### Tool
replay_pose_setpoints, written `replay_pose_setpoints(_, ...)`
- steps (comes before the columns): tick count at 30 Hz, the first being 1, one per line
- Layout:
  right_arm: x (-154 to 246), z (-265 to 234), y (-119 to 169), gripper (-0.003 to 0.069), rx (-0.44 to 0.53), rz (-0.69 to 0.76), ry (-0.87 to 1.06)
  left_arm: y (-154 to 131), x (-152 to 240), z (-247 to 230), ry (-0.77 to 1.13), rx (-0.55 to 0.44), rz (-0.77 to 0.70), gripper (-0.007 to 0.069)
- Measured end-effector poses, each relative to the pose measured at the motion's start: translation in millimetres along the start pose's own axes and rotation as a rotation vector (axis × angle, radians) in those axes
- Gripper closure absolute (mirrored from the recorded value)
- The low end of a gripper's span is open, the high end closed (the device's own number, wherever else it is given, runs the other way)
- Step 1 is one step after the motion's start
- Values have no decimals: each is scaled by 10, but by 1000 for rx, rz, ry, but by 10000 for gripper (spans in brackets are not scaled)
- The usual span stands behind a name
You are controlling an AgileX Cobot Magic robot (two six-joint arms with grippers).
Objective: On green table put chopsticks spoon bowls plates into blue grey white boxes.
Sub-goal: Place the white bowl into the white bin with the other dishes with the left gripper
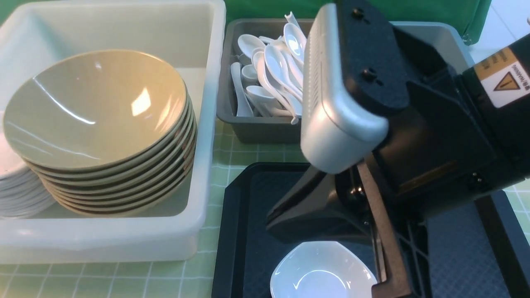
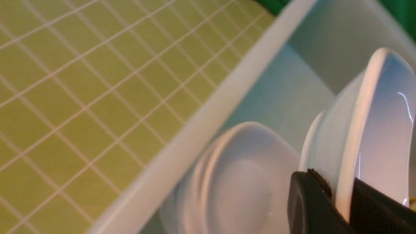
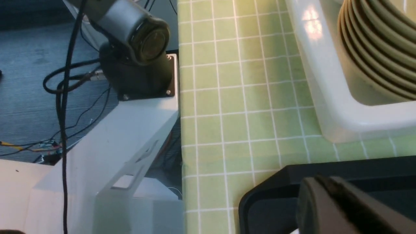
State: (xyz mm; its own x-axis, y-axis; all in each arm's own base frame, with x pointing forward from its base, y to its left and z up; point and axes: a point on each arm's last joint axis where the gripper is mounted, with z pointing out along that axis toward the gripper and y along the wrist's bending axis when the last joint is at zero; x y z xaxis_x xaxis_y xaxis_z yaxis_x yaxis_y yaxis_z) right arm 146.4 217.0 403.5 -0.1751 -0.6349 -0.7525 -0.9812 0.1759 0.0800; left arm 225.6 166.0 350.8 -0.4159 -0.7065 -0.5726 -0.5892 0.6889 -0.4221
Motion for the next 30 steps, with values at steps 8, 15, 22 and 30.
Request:
replay_pose_setpoints(8,14,2,-18,631,19,-13,14,100,64,425,139,-75,-28,608)
replay_pose_setpoints(15,25,1,-31,624,34,-9,26,97,97,530,170,-108,-50,536)
replay_pose_setpoints(22,105,52,-145,619,132,110,94,109,152,630,234,-142,-120,235)
replay_pose_setpoints(30,420,109,-451,613,241,300,176,45,194,441,235,-185,-58,-36)
